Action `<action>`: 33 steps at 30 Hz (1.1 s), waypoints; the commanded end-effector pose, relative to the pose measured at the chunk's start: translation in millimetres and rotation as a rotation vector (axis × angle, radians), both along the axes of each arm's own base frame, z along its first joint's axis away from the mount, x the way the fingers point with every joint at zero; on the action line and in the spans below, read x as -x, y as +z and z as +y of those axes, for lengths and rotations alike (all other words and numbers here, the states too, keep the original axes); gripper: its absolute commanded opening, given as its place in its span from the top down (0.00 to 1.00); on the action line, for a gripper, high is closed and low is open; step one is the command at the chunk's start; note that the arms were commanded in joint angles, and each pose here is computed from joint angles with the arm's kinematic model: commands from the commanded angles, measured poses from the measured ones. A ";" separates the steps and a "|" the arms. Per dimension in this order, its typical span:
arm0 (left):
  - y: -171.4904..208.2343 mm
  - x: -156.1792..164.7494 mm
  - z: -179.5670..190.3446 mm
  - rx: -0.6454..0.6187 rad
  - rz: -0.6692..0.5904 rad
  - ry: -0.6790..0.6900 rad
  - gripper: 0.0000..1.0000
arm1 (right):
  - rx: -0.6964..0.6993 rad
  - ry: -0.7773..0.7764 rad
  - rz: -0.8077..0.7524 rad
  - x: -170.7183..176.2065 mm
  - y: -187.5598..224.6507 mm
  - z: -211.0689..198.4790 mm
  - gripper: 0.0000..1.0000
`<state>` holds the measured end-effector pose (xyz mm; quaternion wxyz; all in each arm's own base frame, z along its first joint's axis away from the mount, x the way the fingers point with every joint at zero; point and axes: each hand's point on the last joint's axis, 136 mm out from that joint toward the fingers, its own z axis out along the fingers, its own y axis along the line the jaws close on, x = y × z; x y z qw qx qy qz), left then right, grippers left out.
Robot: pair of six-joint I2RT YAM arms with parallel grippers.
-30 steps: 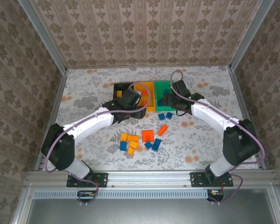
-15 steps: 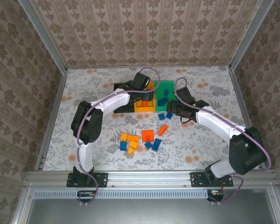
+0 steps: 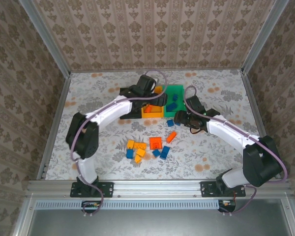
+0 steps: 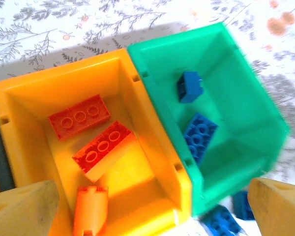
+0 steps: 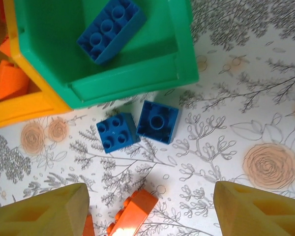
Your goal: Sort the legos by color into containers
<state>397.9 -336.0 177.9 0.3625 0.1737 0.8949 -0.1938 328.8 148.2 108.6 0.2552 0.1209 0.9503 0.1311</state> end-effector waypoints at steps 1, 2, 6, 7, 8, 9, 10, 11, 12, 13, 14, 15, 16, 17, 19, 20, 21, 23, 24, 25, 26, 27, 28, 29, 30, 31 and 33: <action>35.6 25.1 3.9 0.112 -0.053 -0.005 0.00 | -0.007 0.031 0.041 9.0 -16.2 11.5 0.31; 35.0 35.5 9.5 0.120 -0.057 -0.003 0.00 | -0.003 0.044 0.047 8.6 -21.0 15.1 0.31; 26.6 69.9 34.3 0.110 -0.070 0.018 0.00 | 0.008 0.075 0.070 5.1 -33.8 27.1 0.33; 25.0 75.6 40.6 0.105 -0.068 0.027 0.00 | 0.016 0.079 0.086 6.6 -37.0 29.2 0.33; 19.0 83.1 48.6 0.090 -0.057 0.037 0.00 | 0.025 0.083 0.105 8.5 -40.6 31.2 0.32; 14.2 88.8 57.1 0.076 -0.051 0.053 0.00 | 0.033 0.084 0.130 13.2 -45.5 32.8 0.32; 10.4 93.4 63.1 0.067 -0.048 0.066 0.00 | 0.036 0.080 0.146 17.5 -48.6 34.5 0.32; 4.8 98.7 70.4 0.057 -0.043 0.078 0.00 | 0.038 0.079 0.162 22.9 -52.6 36.7 0.31; 0.8 102.9 76.8 0.053 -0.044 0.091 0.00 | 0.041 0.081 0.176 28.4 -57.0 39.7 0.30; -4.5 105.8 82.6 0.046 -0.040 0.105 0.00 | 0.045 0.077 0.188 32.3 -60.3 41.8 0.30; -8.7 109.2 88.3 0.043 -0.037 0.118 0.00 | 0.049 0.071 0.199 36.0 -64.4 43.9 0.29; -12.6 111.7 93.0 0.041 -0.035 0.129 0.00 | 0.052 0.067 0.205 38.6 -68.8 46.0 0.29; -16.9 114.3 96.5 0.040 -0.029 0.137 0.00 | 0.054 0.055 0.209 39.6 -71.4 46.7 0.29; -20.1 117.0 99.1 0.040 -0.025 0.141 0.00 | 0.052 0.046 0.213 40.1 -74.5 47.6 0.30; -26.0 120.2 104.2 0.035 -0.016 0.155 0.00 | 0.058 0.021 0.224 40.9 -81.0 46.1 0.32; -27.4 121.3 106.8 0.032 -0.016 0.160 0.00 | 0.067 0.013 0.233 41.9 -84.1 44.1 0.33; -28.3 121.8 109.4 0.026 -0.017 0.166 0.00 | 0.074 0.009 0.242 43.3 -87.2 42.7 0.35; -28.0 123.1 114.1 0.016 -0.021 0.177 0.00 | 0.092 0.001 0.258 46.1 -91.7 38.5 0.39; -26.6 123.8 116.1 0.014 -0.026 0.180 0.00 | 0.103 -0.003 0.266 48.3 -94.0 35.8 0.43; -26.0 124.2 118.6 0.013 -0.030 0.185 0.00 | 0.110 -0.006 0.270 49.7 -95.4 33.7 0.46; -24.5 124.7 121.0 0.014 -0.038 0.191 0.00 | 0.116 -0.012 0.272 51.2 -96.6 30.7 0.49; -23.4 125.5 123.3 0.017 -0.044 0.195 0.00 | 0.118 -0.016 0.272 52.5 -97.2 28.5 0.53; -22.3 125.7 125.2 0.021 -0.049 0.199 0.00 | 0.119 -0.021 0.272 53.4 -97.6 25.8 0.56; -22.1 125.8 128.2 0.023 -0.050 0.206 0.00 | 0.122 -0.028 0.273 54.5 -97.9 22.0 0.59; -21.7 125.9 130.2 0.027 -0.050 0.210 0.00 | 0.122 -0.032 0.271 54.5 -97.1 19.1 0.63; -21.7 126.0 132.0 0.029 -0.050 0.214 0.00 | 0.122 -0.033 0.267 54.7 -95.6 16.3 0.66; -23.1 126.5 135.3 0.030 -0.043 0.218 0.00 | 0.118 -0.031 0.248 53.9 -89.3 10.6 0.73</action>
